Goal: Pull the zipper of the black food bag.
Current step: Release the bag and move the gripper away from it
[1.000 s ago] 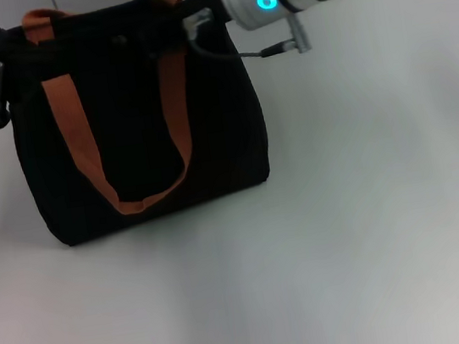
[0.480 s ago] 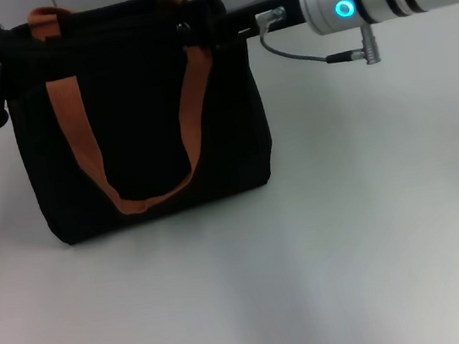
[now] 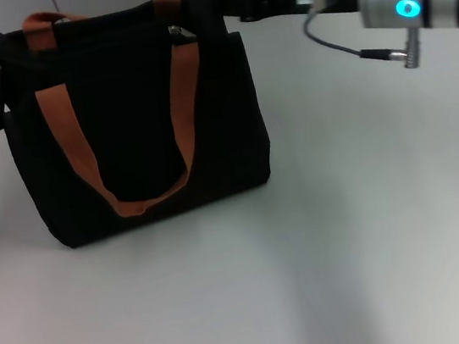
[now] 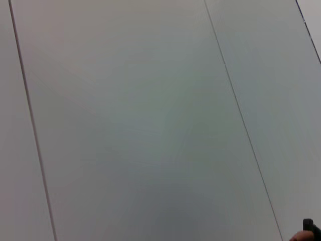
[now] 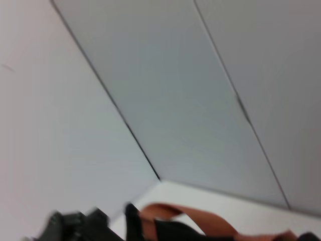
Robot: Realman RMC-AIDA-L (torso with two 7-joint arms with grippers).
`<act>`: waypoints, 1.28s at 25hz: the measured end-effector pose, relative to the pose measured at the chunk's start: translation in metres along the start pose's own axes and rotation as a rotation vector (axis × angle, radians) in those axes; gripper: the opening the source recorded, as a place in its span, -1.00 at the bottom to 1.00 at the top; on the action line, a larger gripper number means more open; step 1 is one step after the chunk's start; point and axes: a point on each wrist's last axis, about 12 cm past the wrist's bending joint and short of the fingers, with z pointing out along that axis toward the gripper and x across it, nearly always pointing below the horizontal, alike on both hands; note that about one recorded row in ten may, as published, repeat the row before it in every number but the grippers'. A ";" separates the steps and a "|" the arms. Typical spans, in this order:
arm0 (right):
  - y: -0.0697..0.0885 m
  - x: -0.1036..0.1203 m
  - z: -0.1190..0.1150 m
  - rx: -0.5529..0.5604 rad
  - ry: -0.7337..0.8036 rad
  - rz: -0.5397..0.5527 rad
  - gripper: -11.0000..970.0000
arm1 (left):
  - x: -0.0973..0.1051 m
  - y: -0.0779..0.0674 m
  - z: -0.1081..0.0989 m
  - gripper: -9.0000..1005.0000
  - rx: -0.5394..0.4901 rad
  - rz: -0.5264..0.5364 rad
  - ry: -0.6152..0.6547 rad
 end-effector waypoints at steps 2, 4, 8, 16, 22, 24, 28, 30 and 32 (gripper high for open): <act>0.002 0.006 -0.013 -0.077 -0.065 -0.024 -0.69 | 0.001 0.000 0.000 -0.72 -0.001 -0.006 0.008; 0.003 0.015 -0.028 -0.166 -0.114 -0.077 -0.62 | 0.002 0.000 -0.001 -0.71 -0.002 -0.014 0.014; 0.008 0.041 -0.054 -0.363 -0.154 -0.180 -0.23 | 0.004 -0.002 -0.002 -0.71 0.007 -0.054 0.033; 0.006 0.110 -0.082 -0.453 -0.050 -0.357 0.37 | 0.006 0.002 -0.010 -0.70 0.012 -0.159 0.074; 0.006 0.130 -0.078 -0.421 0.013 -0.391 0.61 | 0.005 0.012 -0.016 -0.69 0.041 -0.310 0.123; 0.006 0.131 -0.077 -0.411 0.018 -0.393 0.67 | 0.005 0.015 -0.019 -0.69 0.072 -0.361 0.165; 0.005 0.129 -0.075 -0.409 0.015 -0.410 0.69 | -0.004 0.027 -0.027 -0.69 0.142 -0.434 0.242; 0.005 0.129 -0.074 -0.408 0.014 -0.422 0.68 | -0.013 0.038 -0.035 -0.60 0.147 -0.453 0.256; 0.004 0.129 -0.073 -0.405 0.015 -0.426 0.68 | -0.019 0.047 -0.041 -0.42 0.143 -0.468 0.264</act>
